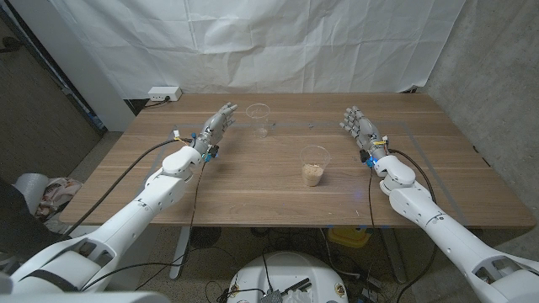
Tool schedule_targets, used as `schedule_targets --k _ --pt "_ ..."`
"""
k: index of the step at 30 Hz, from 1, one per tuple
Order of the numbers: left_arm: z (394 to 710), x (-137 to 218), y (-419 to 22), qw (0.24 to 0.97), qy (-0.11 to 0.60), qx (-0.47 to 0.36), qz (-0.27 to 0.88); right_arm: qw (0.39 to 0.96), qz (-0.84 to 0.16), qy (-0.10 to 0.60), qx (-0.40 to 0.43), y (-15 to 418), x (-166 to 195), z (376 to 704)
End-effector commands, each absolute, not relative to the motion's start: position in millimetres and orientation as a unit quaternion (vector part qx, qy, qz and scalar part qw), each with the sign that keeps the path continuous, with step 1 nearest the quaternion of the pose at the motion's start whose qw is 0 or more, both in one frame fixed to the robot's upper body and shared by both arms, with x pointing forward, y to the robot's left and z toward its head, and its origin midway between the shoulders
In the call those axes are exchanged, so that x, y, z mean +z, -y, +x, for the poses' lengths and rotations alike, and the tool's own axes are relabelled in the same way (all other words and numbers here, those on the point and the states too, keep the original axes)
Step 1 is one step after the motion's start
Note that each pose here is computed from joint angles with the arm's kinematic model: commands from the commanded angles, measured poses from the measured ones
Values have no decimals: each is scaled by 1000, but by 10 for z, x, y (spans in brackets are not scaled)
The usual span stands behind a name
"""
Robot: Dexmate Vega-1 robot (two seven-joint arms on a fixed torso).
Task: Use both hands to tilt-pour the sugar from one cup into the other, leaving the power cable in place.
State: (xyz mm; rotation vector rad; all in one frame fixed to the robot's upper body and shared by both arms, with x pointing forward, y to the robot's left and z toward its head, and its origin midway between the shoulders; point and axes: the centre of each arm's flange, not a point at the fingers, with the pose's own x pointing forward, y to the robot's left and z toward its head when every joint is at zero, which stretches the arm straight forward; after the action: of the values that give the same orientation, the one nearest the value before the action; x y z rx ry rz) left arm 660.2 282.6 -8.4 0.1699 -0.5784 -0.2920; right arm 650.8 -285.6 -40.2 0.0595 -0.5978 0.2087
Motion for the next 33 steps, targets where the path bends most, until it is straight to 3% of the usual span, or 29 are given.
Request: schedule_targets --k 1,33 --pt "6604 58 -2795 936 284 -138 156 945 31 305 112 2817 -380 6521" --pt "6653 386 -2568 910 267 -80 308 939 42 322 110 2873 -454 6465"
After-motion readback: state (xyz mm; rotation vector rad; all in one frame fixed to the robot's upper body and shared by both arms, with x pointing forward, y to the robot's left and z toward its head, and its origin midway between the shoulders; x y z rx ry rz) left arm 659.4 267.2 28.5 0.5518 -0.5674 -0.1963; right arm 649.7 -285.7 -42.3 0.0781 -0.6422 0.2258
